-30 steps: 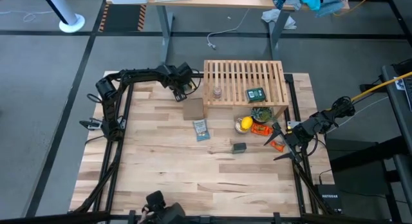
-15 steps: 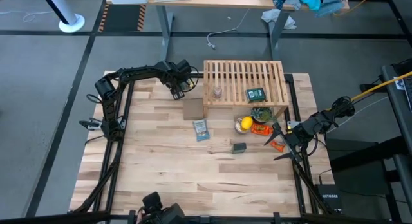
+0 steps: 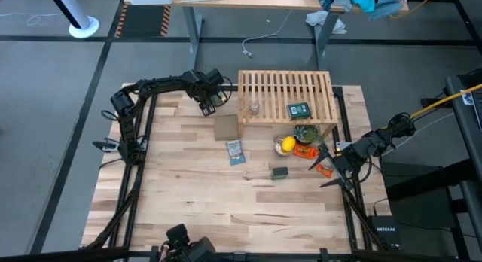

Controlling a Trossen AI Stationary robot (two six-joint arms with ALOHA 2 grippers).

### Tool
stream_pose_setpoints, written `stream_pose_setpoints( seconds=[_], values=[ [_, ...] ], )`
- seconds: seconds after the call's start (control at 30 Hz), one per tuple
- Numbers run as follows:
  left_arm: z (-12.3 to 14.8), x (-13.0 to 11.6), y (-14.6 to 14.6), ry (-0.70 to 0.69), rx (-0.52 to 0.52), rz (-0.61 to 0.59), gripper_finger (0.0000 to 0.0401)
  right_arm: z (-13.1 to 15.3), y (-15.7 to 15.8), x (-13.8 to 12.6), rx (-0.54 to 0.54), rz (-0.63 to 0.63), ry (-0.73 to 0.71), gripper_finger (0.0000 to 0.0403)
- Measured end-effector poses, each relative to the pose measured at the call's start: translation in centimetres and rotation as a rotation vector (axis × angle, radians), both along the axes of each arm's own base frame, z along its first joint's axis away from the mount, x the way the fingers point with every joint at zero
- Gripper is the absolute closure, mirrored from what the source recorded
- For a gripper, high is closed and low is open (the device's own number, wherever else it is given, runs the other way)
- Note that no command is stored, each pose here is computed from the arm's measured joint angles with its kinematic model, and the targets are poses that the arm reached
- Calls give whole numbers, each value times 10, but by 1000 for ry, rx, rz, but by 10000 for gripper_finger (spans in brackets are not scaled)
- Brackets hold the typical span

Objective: Shelf spices
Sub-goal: Put the green seasoning bottle on the shelf

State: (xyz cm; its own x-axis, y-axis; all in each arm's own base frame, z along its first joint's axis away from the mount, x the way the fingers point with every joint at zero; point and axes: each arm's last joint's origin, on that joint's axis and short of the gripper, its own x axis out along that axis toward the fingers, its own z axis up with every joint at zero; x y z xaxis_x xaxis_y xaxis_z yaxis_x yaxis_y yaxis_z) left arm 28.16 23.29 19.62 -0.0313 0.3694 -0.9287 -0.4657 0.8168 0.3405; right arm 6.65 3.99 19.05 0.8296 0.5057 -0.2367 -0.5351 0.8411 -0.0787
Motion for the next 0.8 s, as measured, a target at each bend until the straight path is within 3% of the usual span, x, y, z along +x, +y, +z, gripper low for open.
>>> stream_pose_setpoints(
  seconds=[0.2,0.47,0.8],
  values=[
    [8,5,-2,-32,37,-52,238,0,0,0,0,0,0,59],
    [53,0,-5,-203,176,-64,238,0,0,0,-1,0,2,59],
    [105,-21,-23,-343,257,-63,238,0,0,0,0,0,0,59]
  ],
)
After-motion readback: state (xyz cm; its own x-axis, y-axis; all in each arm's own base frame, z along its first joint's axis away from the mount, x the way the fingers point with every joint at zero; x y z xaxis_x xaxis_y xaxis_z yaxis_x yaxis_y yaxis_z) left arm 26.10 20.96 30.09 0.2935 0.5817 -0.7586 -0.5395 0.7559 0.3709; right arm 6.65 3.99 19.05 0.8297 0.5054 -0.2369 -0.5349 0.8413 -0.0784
